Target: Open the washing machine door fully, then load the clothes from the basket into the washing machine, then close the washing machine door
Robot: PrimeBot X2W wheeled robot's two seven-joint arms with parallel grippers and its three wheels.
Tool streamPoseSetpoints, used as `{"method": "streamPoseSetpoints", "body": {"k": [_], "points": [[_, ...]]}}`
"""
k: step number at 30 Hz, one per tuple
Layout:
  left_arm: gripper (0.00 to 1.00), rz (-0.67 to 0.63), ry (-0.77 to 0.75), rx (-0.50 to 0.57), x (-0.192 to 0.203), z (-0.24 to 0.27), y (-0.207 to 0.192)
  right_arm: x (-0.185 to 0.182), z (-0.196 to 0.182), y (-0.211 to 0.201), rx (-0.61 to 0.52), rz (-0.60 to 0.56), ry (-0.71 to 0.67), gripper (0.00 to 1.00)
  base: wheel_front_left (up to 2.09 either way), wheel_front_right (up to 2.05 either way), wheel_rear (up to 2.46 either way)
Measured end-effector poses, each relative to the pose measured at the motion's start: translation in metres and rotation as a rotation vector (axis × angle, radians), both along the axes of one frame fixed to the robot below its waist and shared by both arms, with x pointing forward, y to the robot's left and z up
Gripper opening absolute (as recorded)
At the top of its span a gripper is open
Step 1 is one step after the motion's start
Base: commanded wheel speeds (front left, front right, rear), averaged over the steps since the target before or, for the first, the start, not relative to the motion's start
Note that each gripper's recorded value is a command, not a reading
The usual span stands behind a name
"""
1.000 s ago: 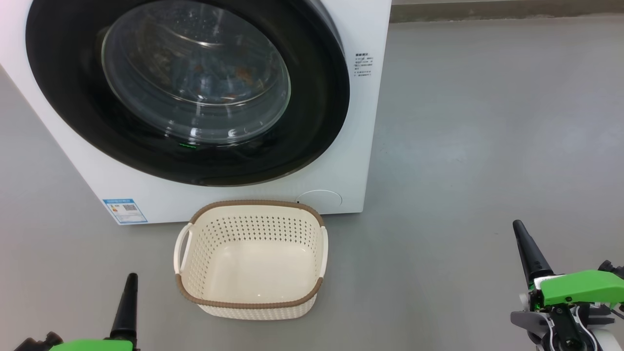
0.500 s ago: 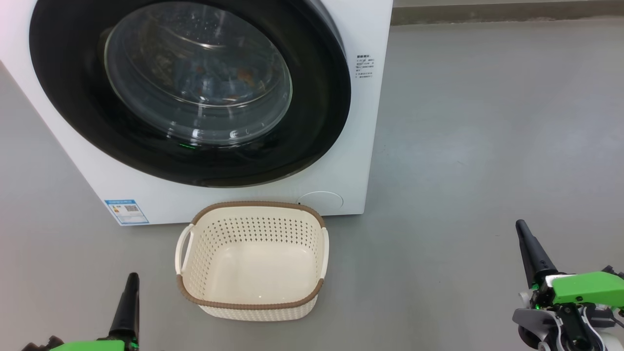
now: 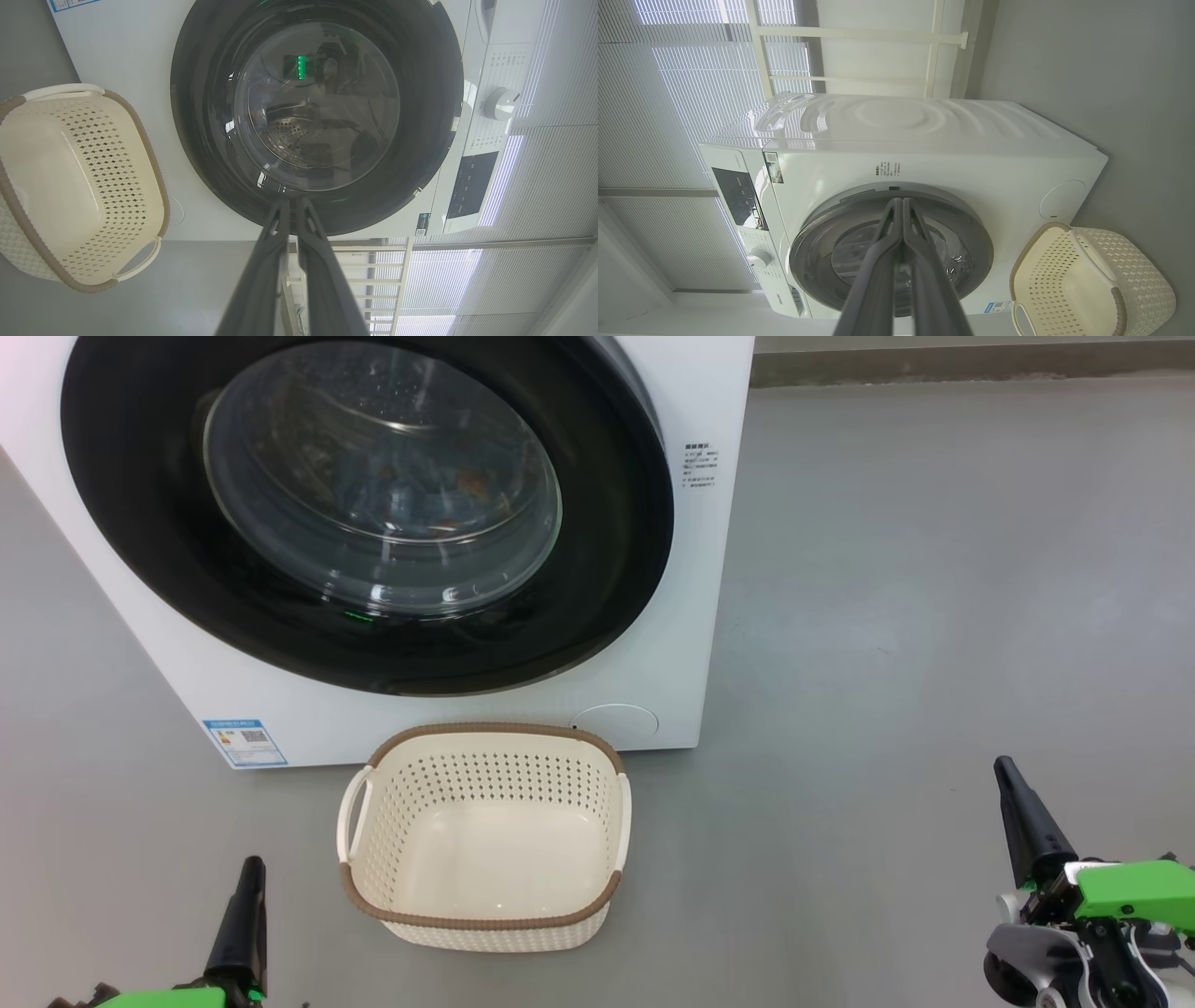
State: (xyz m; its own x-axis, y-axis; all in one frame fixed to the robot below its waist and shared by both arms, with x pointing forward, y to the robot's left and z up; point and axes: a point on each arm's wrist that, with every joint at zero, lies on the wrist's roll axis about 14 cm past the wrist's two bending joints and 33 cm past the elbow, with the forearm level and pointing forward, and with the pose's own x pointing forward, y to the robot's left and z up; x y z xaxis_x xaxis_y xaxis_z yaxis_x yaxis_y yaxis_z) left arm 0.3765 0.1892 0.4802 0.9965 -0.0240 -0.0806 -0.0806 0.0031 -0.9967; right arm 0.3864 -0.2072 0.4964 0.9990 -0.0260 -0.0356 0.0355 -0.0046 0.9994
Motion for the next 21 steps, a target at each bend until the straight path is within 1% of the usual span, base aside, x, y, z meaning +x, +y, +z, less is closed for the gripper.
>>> {"method": "streamPoseSetpoints", "body": {"k": [4, 21], "points": [[0.0, 0.0, 0.0, 0.0, 0.0, 0.0, 0.0, -0.0042, -0.0056, -0.0001, 0.001, -0.001, 0.016, 0.0, 0.0, 0.0, 0.0], [0.0, 0.001, 0.0, -0.001, 0.0, 0.0001, 0.0, -0.0043, -0.0062, 0.0017, 0.009, -0.001, 0.017, 0.0, 0.0, 0.0, 0.0]]}}
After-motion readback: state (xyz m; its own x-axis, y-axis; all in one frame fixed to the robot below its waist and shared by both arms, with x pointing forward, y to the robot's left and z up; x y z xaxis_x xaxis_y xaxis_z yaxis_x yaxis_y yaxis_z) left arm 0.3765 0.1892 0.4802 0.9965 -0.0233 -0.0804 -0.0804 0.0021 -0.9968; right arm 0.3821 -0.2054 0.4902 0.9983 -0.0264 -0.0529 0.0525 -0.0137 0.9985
